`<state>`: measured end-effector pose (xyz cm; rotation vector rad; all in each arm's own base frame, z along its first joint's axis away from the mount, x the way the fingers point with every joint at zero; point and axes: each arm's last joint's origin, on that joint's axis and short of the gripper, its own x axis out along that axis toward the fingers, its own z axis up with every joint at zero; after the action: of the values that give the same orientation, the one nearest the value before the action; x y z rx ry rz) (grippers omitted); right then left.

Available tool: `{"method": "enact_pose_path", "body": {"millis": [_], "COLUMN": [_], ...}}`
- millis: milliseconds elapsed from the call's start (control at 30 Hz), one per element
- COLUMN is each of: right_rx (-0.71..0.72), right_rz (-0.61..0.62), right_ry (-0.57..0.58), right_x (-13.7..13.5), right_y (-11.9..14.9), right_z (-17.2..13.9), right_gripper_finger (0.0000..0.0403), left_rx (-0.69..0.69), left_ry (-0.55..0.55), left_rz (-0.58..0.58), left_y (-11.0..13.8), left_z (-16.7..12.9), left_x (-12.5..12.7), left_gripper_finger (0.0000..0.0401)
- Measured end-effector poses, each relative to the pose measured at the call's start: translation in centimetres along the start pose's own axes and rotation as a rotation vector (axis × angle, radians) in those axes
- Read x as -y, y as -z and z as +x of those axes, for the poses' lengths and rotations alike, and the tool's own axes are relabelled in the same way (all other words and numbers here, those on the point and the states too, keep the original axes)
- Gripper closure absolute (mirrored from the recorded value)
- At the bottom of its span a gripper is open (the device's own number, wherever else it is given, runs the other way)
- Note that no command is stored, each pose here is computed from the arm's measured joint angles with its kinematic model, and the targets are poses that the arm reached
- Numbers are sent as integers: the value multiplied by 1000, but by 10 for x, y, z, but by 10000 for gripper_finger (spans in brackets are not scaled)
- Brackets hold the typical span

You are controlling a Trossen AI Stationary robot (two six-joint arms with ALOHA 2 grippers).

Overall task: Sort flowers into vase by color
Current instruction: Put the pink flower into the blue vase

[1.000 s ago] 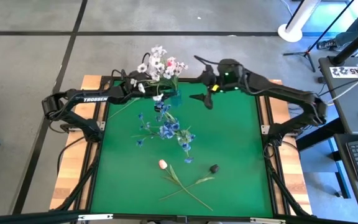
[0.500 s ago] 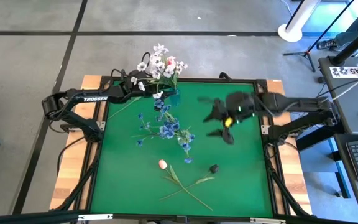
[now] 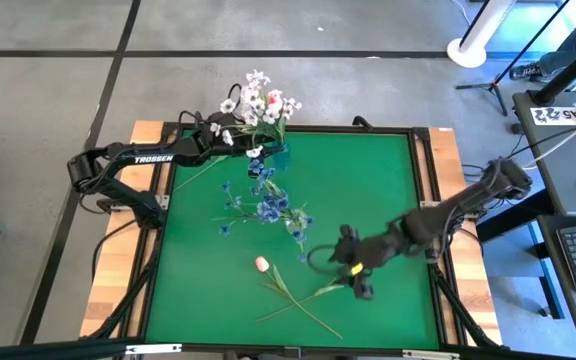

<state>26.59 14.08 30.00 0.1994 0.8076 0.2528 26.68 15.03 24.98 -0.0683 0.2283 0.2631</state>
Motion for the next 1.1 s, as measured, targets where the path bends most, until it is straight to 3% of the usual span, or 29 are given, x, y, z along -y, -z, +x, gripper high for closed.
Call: {"method": "enact_pose_path", "body": {"millis": [467,1100], "right_rx": [-38,-120], "right_rz": [111,105], "right_ry": [-30,98], "right_x": [-13,-9], "right_y": [21,38], "right_z": [113,194], "right_gripper_finger": [127,127], "left_rx": [-2,-28], "left_ry": [-13,-27], "left_rz": [-9,-62], "left_y": [1,3], "left_z": [-1,-2], "left_x": [-4,-8], "left_gripper_finger": [267,267]}}
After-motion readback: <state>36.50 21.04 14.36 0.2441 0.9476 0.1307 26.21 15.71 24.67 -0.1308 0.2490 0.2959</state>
